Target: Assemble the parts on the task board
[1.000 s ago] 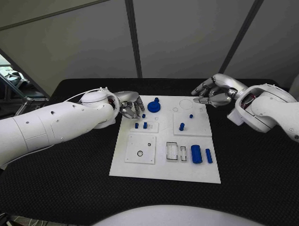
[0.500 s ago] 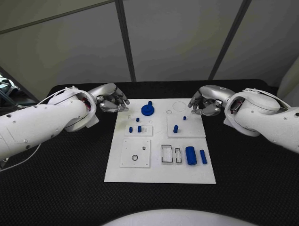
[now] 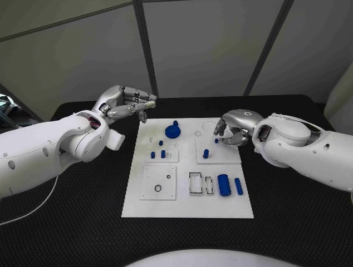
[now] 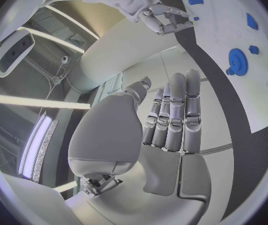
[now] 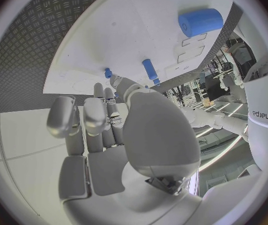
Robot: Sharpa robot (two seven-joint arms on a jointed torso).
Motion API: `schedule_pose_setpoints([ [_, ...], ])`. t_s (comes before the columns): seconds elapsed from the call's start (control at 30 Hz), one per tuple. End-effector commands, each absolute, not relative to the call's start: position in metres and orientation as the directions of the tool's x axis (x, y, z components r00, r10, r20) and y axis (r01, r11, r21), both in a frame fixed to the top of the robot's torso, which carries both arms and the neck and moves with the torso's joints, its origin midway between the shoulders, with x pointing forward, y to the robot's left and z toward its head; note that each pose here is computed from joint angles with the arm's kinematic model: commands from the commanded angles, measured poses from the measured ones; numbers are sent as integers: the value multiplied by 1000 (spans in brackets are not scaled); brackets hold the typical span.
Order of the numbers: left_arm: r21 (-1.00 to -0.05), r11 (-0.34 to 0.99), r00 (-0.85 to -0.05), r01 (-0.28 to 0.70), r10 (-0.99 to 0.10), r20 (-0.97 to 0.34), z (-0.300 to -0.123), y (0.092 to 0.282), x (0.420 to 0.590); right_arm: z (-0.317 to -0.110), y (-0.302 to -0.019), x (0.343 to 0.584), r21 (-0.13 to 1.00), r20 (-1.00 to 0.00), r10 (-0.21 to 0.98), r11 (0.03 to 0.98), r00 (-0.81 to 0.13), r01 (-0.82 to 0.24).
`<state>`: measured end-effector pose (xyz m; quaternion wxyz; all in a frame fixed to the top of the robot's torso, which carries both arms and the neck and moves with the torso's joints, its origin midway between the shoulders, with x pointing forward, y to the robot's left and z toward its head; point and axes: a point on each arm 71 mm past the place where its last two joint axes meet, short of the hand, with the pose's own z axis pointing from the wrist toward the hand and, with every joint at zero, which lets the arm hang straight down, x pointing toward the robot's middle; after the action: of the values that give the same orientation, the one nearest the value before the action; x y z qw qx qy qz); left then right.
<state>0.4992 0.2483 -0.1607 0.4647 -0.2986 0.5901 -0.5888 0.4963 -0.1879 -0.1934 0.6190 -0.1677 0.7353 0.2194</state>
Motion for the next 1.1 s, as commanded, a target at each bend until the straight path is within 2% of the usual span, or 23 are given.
schedule_pose_setpoints([
  [0.03,-983,-45,-395,177,-918,-29,-156,248,497,-197,-185,496,80,-984,-17,843,-175,-532],
  [0.8,-988,-71,-380,136,-925,14,-159,252,497,-215,-178,499,77,-973,-52,848,-227,-525],
  [1.1,-989,-65,-374,131,-927,12,-160,254,498,-216,-180,500,31,-979,-73,867,-188,-498],
])
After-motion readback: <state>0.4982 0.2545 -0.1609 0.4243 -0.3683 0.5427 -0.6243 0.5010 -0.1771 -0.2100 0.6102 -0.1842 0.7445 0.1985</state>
